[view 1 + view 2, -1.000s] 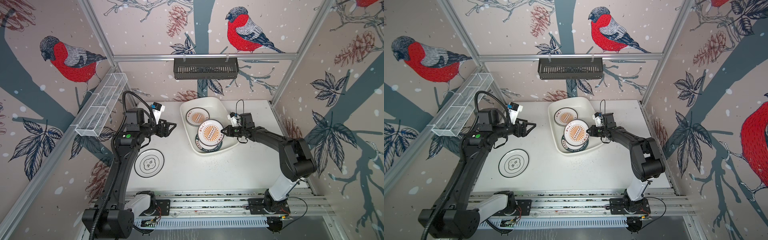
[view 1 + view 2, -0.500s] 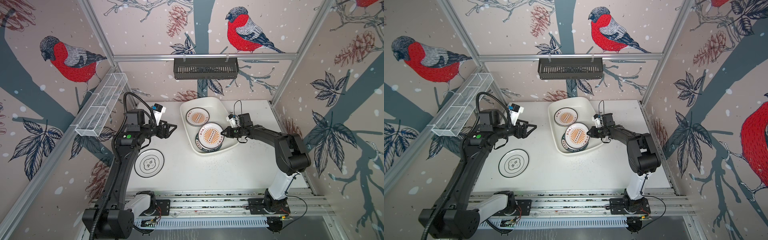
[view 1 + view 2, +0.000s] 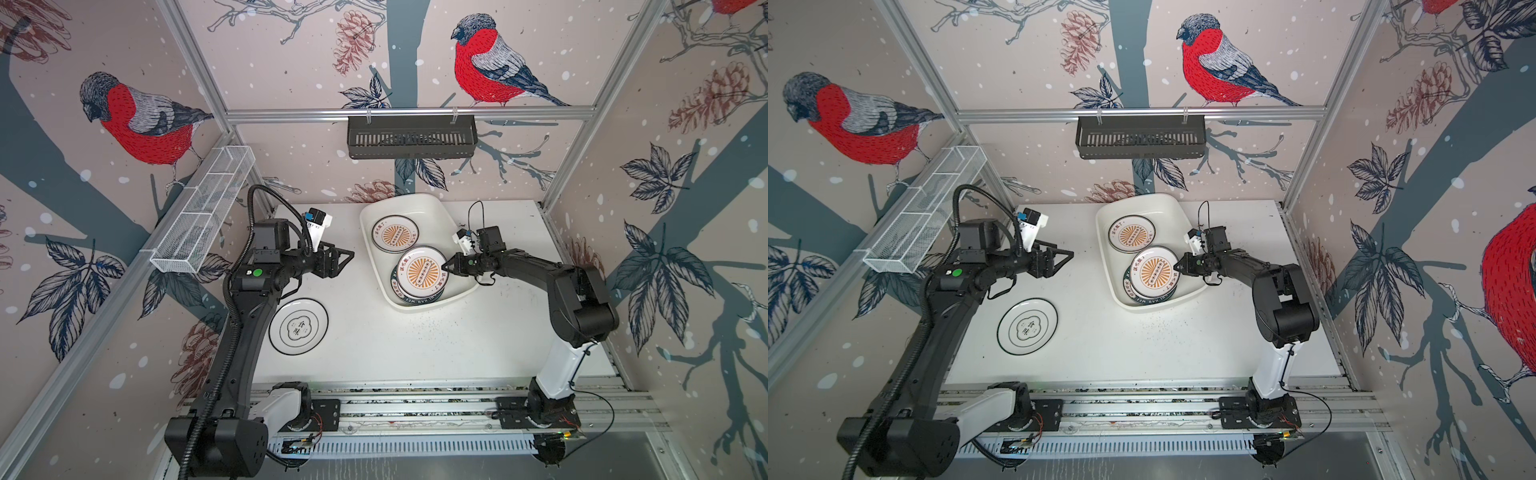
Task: Place the plates into the plastic bin on the countertop
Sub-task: 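Lower the sunburst plate flat onto the green-rimmed plate with the right gripper, then open the right gripper and lift it off the sunburst plate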
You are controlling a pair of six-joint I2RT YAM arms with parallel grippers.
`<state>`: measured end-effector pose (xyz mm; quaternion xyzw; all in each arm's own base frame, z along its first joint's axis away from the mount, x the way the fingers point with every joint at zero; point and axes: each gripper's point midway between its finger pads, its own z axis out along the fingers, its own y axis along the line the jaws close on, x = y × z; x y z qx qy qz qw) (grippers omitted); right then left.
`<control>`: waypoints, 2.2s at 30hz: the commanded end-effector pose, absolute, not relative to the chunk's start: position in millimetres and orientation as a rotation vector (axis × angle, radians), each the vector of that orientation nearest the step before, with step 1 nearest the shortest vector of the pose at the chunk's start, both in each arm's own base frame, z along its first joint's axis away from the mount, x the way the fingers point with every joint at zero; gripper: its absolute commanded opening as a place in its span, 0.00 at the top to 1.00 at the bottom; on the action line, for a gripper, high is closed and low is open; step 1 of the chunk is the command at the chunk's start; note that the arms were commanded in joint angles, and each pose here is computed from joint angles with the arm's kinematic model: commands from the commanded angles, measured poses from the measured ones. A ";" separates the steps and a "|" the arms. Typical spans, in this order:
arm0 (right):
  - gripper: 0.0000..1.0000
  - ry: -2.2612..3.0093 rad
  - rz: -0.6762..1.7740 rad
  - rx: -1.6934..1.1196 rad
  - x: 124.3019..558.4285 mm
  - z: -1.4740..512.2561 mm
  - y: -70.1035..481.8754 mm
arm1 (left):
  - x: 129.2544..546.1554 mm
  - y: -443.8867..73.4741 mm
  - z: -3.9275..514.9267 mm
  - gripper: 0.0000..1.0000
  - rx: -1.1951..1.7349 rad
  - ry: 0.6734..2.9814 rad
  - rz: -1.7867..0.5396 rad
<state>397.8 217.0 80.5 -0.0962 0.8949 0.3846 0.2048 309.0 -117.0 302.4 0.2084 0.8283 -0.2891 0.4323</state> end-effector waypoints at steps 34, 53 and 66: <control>0.79 2.546 0.938 -0.246 407.0 70.1 206.0 | 305.0 -115.6 317.3 0.25 0.577 2.010 -0.663; 0.77 2.588 0.832 -0.295 408.4 68.9 212.3 | 305.6 -115.5 311.0 0.24 0.589 2.025 -0.662; 0.77 2.534 0.795 -0.274 427.0 87.6 218.2 | 305.4 -112.5 303.5 0.23 0.574 2.043 -0.643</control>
